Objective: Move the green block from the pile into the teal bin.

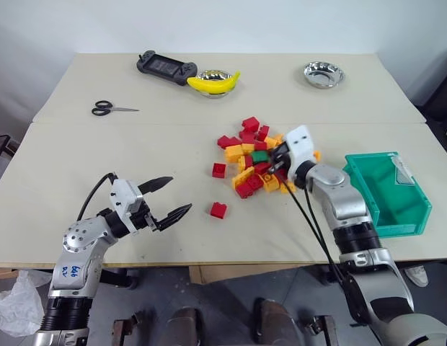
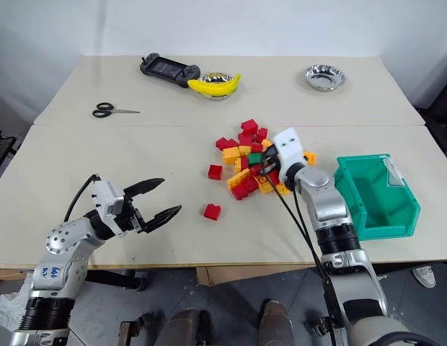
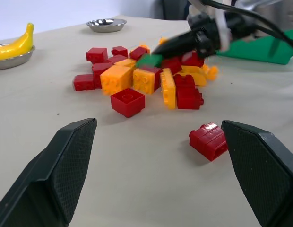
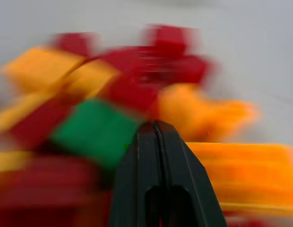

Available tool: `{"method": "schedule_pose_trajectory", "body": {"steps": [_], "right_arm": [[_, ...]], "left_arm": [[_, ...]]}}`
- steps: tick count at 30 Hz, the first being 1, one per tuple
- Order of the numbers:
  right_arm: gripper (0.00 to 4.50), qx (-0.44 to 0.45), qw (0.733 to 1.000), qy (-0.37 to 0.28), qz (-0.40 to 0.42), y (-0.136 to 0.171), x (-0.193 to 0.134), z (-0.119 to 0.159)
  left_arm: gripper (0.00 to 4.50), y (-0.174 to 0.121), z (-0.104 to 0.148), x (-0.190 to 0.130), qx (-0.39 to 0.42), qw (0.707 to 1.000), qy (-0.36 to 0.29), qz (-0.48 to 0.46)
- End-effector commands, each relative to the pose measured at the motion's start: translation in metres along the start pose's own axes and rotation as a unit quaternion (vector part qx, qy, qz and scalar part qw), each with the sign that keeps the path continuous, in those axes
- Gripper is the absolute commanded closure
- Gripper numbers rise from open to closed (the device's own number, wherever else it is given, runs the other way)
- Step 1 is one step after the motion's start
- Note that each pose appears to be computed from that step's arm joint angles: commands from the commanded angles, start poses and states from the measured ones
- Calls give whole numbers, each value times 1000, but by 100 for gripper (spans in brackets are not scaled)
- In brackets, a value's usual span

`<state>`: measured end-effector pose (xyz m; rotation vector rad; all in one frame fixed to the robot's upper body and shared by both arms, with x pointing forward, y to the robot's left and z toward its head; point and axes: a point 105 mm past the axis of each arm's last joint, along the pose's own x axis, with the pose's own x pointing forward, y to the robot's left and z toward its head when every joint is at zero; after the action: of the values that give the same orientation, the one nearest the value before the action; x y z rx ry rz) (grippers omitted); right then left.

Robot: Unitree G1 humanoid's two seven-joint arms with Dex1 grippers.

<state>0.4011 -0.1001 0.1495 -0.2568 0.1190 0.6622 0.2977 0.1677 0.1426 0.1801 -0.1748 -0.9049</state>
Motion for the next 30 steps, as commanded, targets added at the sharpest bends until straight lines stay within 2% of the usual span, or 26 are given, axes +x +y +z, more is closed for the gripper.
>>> {"method": "schedule_pose_trajectory", "body": {"steps": [1,5,13,16,25,30], "right_arm": [[447,-13,997,1,75,27,-8,16],[447,-25,992,33,121,41,-24,14],[447,-10,994,27,104,25,-32,35],[362,-5,995,31,96,29,-24,38],[67,-10,999,48,23,26,1,32],[67,-17,997,69,-4,22,8,23]], "left_arm": [[0,4,5,0,7,1000,-9,7],[0,4,4,1,7,1000,-9,12],[0,7,2,-2,9,999,-9,31],[0,10,0,-4,9,999,-8,42],[0,10,-1,-3,10,999,-11,48],[0,7,0,-1,9,999,-12,43]]}}
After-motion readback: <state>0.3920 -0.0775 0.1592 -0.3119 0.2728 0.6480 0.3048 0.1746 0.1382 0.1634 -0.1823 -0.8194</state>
